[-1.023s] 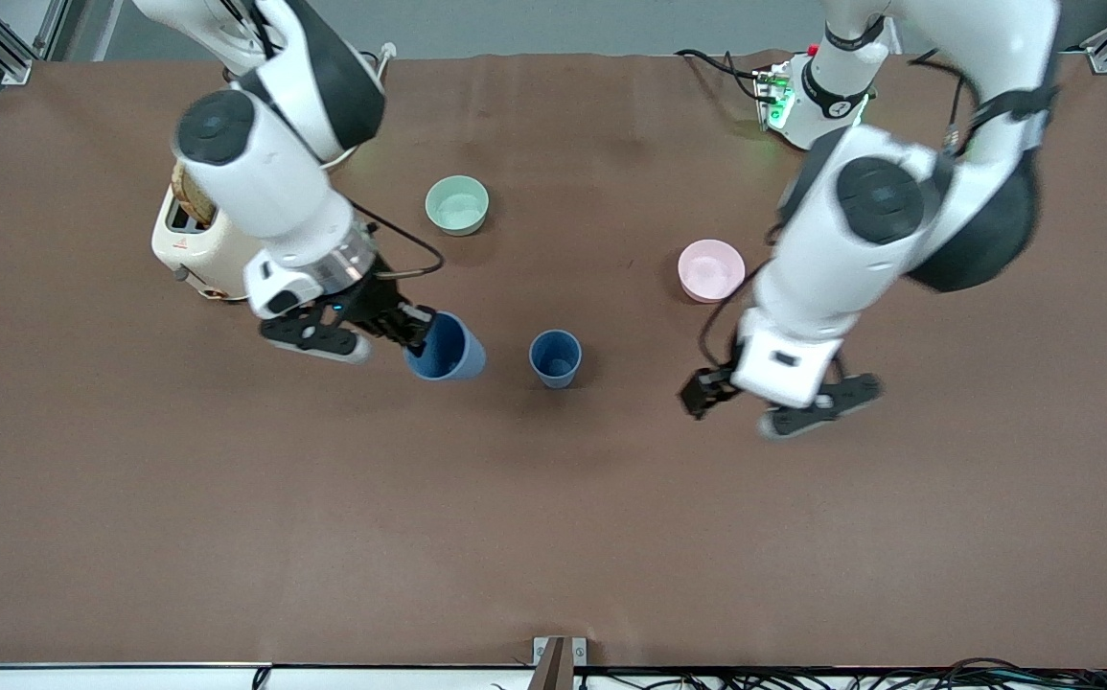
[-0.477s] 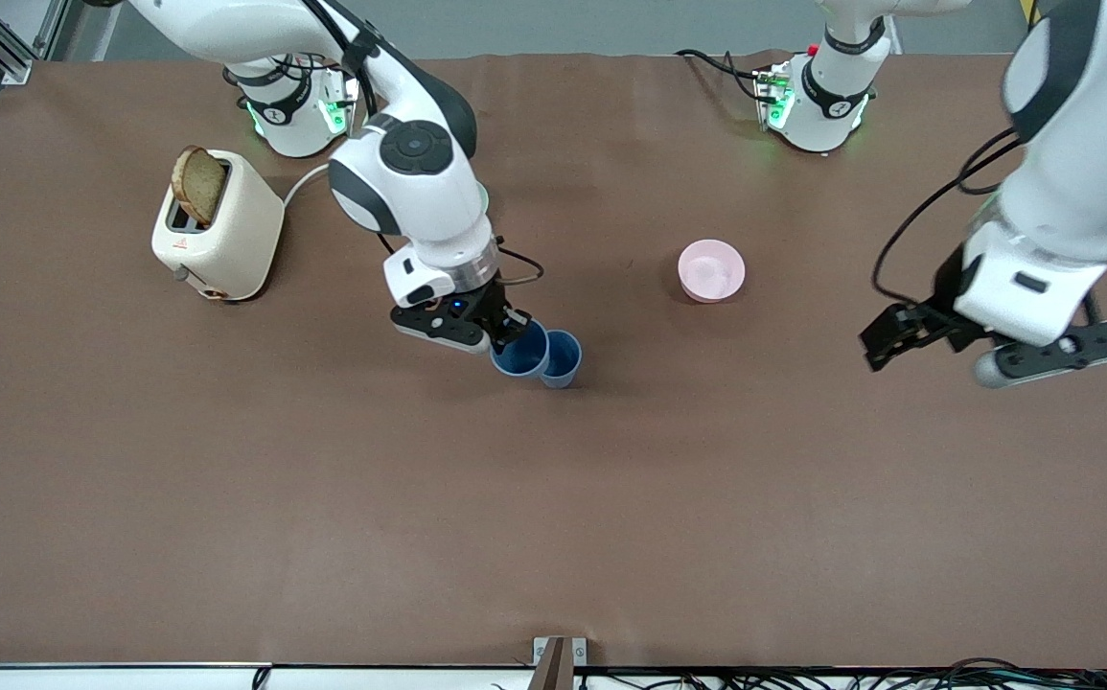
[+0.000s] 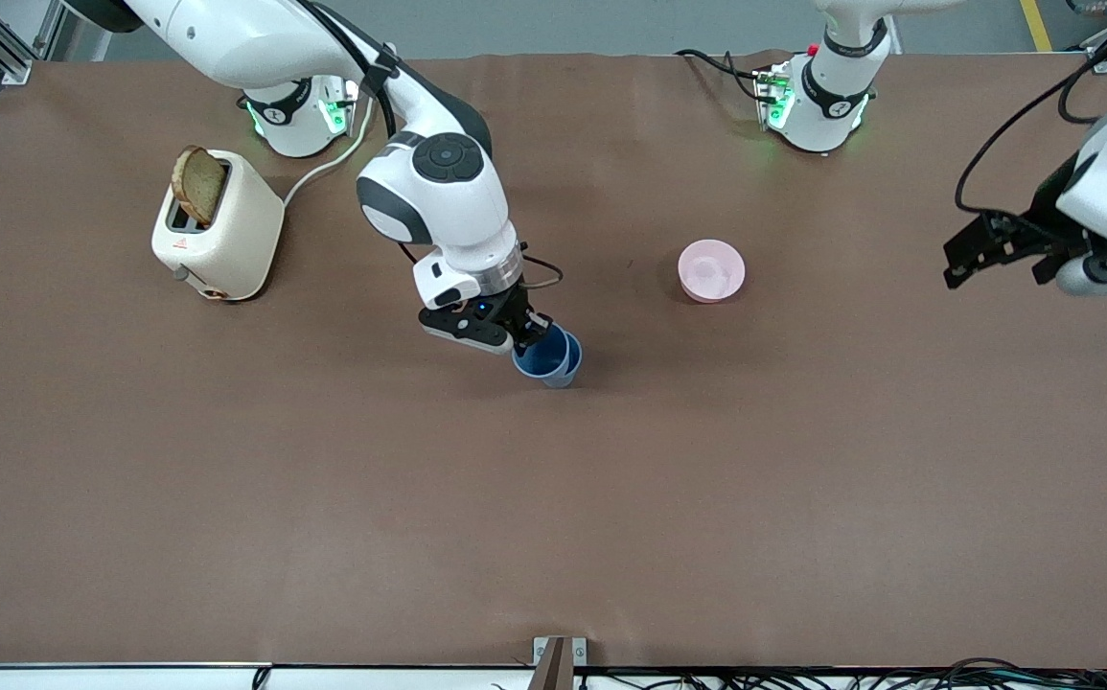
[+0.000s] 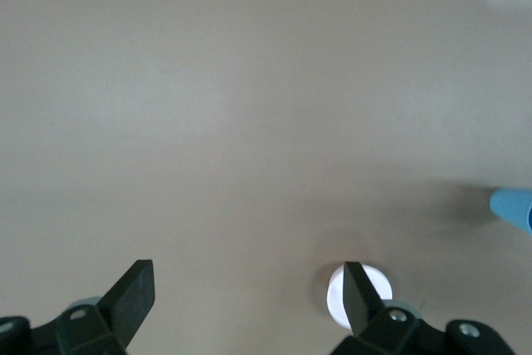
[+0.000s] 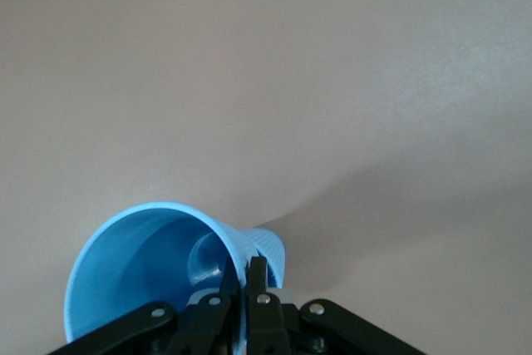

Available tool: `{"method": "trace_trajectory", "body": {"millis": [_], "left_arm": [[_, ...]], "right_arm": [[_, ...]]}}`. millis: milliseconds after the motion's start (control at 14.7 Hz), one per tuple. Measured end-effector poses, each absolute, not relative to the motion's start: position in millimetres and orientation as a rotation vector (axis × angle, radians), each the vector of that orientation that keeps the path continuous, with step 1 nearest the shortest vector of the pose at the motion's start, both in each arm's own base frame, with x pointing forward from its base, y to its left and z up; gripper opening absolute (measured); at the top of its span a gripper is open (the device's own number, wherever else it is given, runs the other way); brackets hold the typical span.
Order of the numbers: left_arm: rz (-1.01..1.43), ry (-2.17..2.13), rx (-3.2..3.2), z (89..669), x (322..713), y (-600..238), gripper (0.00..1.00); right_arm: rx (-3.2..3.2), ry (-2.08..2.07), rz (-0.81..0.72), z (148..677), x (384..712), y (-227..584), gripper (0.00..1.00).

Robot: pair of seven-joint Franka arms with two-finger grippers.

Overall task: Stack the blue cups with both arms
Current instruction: 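Lower the right cup into the other cup while the left gripper withdraws, then open the right gripper and draw it back from the stacked cups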

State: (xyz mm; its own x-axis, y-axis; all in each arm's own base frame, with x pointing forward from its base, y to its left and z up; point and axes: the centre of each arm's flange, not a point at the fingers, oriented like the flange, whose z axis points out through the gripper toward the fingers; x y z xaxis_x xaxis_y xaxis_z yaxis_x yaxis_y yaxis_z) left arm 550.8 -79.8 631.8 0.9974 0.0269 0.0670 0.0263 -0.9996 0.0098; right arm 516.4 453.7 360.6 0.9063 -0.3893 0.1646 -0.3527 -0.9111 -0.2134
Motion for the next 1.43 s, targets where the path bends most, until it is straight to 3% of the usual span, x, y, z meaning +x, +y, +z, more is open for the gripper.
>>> {"method": "trace_trajectory", "body": {"millis": [341, 955, 1091, 1432], "left_arm": [[0.043, 0.013, 3.135, 633, 512, -83, 1.0], [0.027, -0.042, 3.134, 647, 509, -83, 1.0], [0.023, -0.065, 3.133, 646, 511, -76, 1.0], [0.016, -0.08, 3.134, 645, 512, -72, 1.0]], "right_arm": [[-2.881, 0.553, -0.297, 368, 509, 463, 0.05], [-2.945, 0.471, -0.325, 340, 502, 467, 0.05], [-2.951, 0.469, -0.315, 334, 503, 467, 0.17], [-2.937, 0.51, -0.363, 355, 519, 456, 0.7]]}}
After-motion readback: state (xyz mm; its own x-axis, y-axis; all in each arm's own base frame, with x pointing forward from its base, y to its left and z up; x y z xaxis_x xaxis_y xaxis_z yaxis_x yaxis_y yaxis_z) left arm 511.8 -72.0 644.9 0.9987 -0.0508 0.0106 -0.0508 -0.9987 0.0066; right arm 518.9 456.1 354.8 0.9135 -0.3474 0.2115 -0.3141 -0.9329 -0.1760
